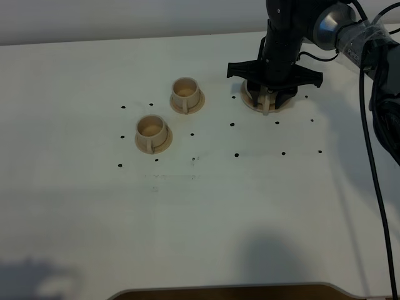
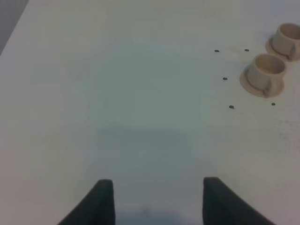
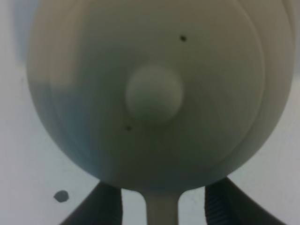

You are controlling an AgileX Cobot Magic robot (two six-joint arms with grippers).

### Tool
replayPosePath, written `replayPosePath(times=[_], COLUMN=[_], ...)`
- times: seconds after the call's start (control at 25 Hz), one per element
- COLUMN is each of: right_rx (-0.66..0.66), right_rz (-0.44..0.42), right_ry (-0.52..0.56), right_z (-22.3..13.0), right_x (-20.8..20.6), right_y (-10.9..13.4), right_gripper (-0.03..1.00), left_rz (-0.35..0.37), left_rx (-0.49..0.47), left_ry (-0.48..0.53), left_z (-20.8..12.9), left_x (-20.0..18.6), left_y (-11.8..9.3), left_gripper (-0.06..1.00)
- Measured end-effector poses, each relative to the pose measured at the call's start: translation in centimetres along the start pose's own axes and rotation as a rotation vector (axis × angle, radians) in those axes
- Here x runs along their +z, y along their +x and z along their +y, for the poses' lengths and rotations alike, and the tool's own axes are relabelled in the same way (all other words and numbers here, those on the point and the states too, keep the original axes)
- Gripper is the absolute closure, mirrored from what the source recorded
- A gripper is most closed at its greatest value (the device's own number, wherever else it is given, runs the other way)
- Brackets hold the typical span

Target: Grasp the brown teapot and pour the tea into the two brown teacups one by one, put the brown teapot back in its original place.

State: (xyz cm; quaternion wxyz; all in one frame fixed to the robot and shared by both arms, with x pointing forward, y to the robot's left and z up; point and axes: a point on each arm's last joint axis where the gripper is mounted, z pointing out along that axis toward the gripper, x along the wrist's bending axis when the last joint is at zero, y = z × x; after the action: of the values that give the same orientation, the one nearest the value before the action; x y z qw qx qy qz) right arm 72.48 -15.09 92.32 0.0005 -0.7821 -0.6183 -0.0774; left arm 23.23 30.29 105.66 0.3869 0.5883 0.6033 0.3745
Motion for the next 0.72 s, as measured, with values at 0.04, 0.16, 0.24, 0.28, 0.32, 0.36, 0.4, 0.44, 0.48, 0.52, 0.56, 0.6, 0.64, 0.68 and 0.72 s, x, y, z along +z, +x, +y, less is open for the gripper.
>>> replayPosePath(times=[0.04, 0.16, 0.24, 0.28, 0.32, 0.36, 0.4, 0.44, 0.48, 0.52, 0.56, 0.6, 0.64, 0.68, 0.72], right_rx=[-0.003, -0.017, -0.026, -0.030, -0.033, -0.036, -0.037, -0.037, -0.038, -0.042, -0.043, -0.045, -0.047, -0.048, -0.050], right_rz=[0.000, 0.000, 0.000, 0.002, 0.003, 0.005, 0.006, 0.007, 0.007, 0.006, 0.005, 0.004, 0.000, -0.002, -0.007], right_ry=[0.000, 0.000, -0.002, -0.004, -0.008, -0.010, -0.013, -0.014, -0.015, -0.015, -0.016, -0.015, -0.015, -0.016, -0.019], right_z=[0.00, 0.00, 0.00, 0.01, 0.02, 0.03, 0.03, 0.03, 0.04, 0.04, 0.04, 0.04, 0.04, 0.05, 0.07], right_x=[0.00, -0.01, -0.16, -0.29, -0.49, -0.62, -0.78, -0.83, -0.90, -0.90, -0.90, -0.90, -0.90, -0.90, -0.90], right_y=[0.00, 0.00, 0.01, 0.02, 0.04, 0.05, 0.06, 0.07, 0.07, 0.07, 0.06, 0.04, 0.01, -0.01, -0.06], right_gripper=[0.55, 0.55, 0.55, 0.55, 0.55, 0.55, 0.55, 0.55, 0.55, 0.55, 0.55, 0.55, 0.55, 0.55, 0.55], left_rz=[0.000, 0.000, 0.000, 0.000, 0.000, 0.000, 0.000, 0.000, 0.000, 0.000, 0.000, 0.000, 0.000, 0.000, 0.000], left_rx=[0.000, 0.000, 0.000, 0.000, 0.000, 0.000, 0.000, 0.000, 0.000, 0.000, 0.000, 0.000, 0.000, 0.000, 0.000], left_ry=[0.000, 0.000, 0.000, 0.000, 0.000, 0.000, 0.000, 0.000, 0.000, 0.000, 0.000, 0.000, 0.000, 0.000, 0.000], left_z=[0.00, 0.00, 0.00, 0.00, 0.00, 0.00, 0.00, 0.00, 0.00, 0.00, 0.00, 0.00, 0.00, 0.00, 0.00], left_x=[0.00, 0.00, 0.00, 0.00, 0.00, 0.00, 0.00, 0.00, 0.00, 0.00, 0.00, 0.00, 0.00, 0.00, 0.00], left_y=[0.00, 0.00, 0.00, 0.00, 0.00, 0.00, 0.00, 0.00, 0.00, 0.00, 0.00, 0.00, 0.00, 0.00, 0.00], left_gripper=[0.48, 0.48, 0.48, 0.48, 0.48, 0.48, 0.48, 0.48, 0.48, 0.48, 0.48, 0.48, 0.48, 0.48, 0.48])
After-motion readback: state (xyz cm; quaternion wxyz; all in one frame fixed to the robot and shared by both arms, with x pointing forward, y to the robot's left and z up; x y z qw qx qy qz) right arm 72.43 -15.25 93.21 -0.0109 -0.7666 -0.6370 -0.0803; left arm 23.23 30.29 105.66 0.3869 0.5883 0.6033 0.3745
